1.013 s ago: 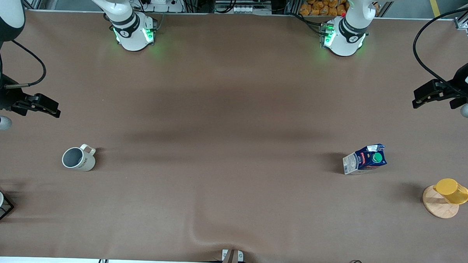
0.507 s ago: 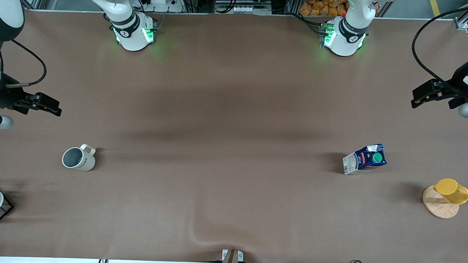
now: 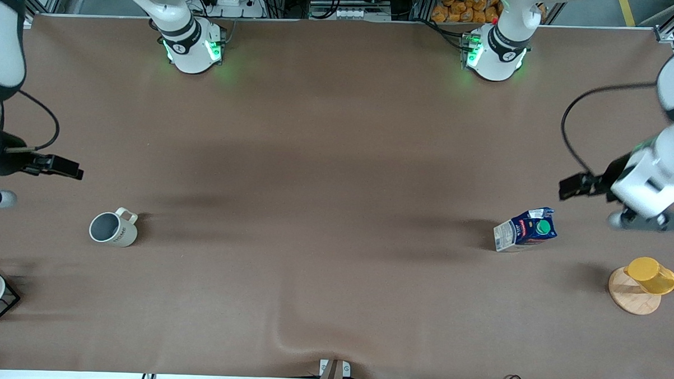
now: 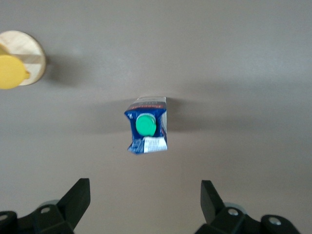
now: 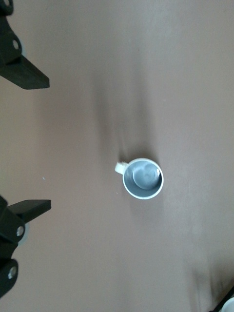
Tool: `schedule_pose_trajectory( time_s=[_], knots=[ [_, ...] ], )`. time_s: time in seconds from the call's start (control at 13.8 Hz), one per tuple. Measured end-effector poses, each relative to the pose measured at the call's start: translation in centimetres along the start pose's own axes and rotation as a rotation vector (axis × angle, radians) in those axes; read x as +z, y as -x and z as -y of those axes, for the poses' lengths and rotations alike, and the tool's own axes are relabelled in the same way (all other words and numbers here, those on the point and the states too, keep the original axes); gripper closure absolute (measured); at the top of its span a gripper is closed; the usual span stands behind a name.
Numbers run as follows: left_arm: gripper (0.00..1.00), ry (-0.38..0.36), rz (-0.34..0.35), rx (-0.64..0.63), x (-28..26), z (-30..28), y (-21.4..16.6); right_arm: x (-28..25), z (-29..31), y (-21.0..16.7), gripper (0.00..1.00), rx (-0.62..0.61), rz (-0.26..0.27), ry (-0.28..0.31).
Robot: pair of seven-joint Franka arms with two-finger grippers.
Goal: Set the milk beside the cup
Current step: 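Reach the right gripper to the white mug while the left gripper reaches the milk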
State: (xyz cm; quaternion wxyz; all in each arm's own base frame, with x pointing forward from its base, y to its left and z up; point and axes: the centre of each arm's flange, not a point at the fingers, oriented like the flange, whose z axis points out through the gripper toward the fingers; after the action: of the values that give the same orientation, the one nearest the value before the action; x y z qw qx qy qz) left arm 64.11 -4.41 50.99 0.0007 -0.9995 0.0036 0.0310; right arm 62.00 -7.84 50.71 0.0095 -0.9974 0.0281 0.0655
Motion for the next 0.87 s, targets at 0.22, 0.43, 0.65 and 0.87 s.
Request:
schedule_pose_trajectory(
  time_s=[0.22,0.43,0.65,0.87],
  knots=[
    [0.00,-0.012,0.054,0.006,6.4,0.1,-2.5,5.2,-6.8,-2.3,0.00,0.002,0.005,-0.018],
    [0.00,-0.063,0.069,0.019,9.8,0.7,-3.7,10.5,-8.8,-4.6,0.00,-0.040,0.011,-0.026],
    [0.00,-0.064,0.077,0.008,11.2,0.5,-4.2,14.7,-9.4,-6.2,0.00,-0.067,0.006,-0.029],
    [0.00,-0.064,0.078,-0.004,11.5,-0.5,-4.2,18.3,-9.3,-7.2,0.05,-0.077,-0.006,-0.030]
  ],
)
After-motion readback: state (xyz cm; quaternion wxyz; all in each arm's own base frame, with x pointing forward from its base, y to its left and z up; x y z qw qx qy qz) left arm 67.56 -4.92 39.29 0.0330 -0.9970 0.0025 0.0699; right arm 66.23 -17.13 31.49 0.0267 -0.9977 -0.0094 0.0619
